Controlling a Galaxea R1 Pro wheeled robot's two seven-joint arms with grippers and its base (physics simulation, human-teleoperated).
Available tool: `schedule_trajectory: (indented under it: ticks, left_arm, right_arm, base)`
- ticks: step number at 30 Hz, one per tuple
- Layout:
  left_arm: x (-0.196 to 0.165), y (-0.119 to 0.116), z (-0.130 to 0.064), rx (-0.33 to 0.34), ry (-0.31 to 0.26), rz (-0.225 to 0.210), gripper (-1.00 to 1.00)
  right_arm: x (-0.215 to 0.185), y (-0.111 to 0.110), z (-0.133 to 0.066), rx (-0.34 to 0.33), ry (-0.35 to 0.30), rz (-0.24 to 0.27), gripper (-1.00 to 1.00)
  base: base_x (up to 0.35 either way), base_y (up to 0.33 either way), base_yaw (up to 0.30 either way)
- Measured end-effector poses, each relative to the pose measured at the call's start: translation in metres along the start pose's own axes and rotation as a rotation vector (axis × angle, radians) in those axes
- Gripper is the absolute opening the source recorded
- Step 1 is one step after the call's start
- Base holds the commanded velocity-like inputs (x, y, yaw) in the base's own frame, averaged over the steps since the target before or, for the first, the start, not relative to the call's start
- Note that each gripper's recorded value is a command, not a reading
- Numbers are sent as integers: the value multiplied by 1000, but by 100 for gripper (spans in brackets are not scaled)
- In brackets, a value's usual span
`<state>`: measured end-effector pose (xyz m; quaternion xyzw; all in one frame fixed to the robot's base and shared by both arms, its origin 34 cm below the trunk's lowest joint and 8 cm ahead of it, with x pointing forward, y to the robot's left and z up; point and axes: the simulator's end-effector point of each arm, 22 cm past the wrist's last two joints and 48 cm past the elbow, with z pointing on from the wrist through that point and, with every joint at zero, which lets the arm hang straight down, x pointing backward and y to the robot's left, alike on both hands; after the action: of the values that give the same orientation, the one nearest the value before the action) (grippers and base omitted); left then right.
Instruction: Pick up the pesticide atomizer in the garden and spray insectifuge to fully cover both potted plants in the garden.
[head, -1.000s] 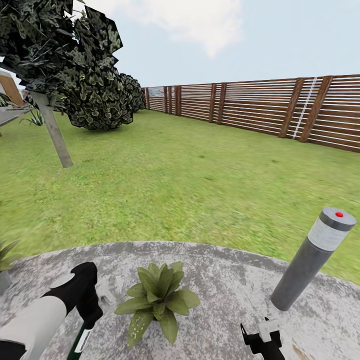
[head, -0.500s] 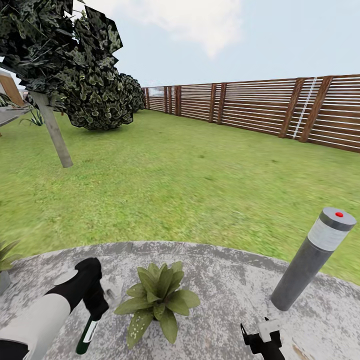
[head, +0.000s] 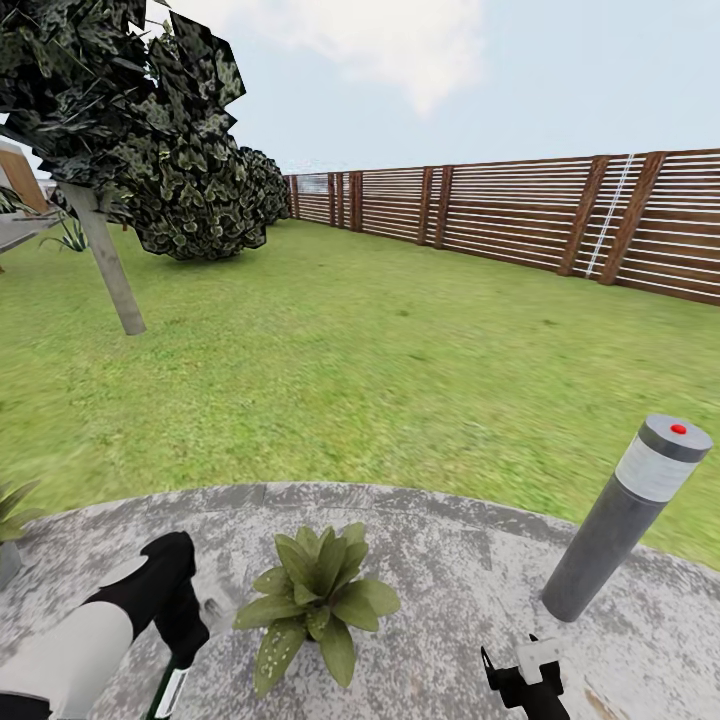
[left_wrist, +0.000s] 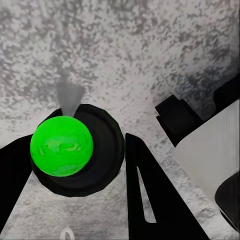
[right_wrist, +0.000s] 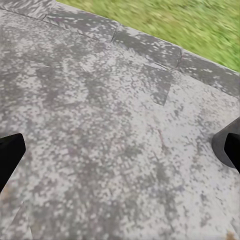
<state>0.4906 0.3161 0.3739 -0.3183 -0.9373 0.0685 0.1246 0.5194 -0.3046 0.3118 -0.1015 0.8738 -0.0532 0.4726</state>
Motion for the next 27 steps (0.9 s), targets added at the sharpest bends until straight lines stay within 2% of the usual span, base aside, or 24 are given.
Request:
schedule_trajectory:
  ticks: [3, 5, 6, 11, 18, 25, 27]
  left_arm:
    - [-8, -5, -2, 11, -23, -1, -100]
    - [-23, -11, -7, 11, -52, 14, -100]
    - [-40, -20, -14, 12, -86, 34, -100]
    - [-62, -41, -18, 29, -118, 70, -100]
    - [-65, -48, -16, 46, -120, 74, -100]
    - [-55, -42, -14, 51, -106, 66, -100]
    - [-45, -37, -7, 58, -96, 97, -100]
  right_arm:
    - [0, 0, 0, 0, 0, 0, 100]
    - [0, 0, 0, 0, 0, 0, 100]
    - [0, 0, 0, 0, 0, 0, 100]
    - [0, 0, 0, 0, 0, 0, 100]
    - [0, 0, 0, 0, 0, 0, 100]
    - [0, 0, 0, 0, 0, 0, 100]
    - [0, 0, 0, 0, 0, 0, 100]
  base:
    - [0, 0, 0]
    - [0, 0, 0]
    - [0, 0, 0]
    - [0, 0, 0]
    - [0, 0, 0]
    - [0, 0, 0]
    - [0, 0, 0]
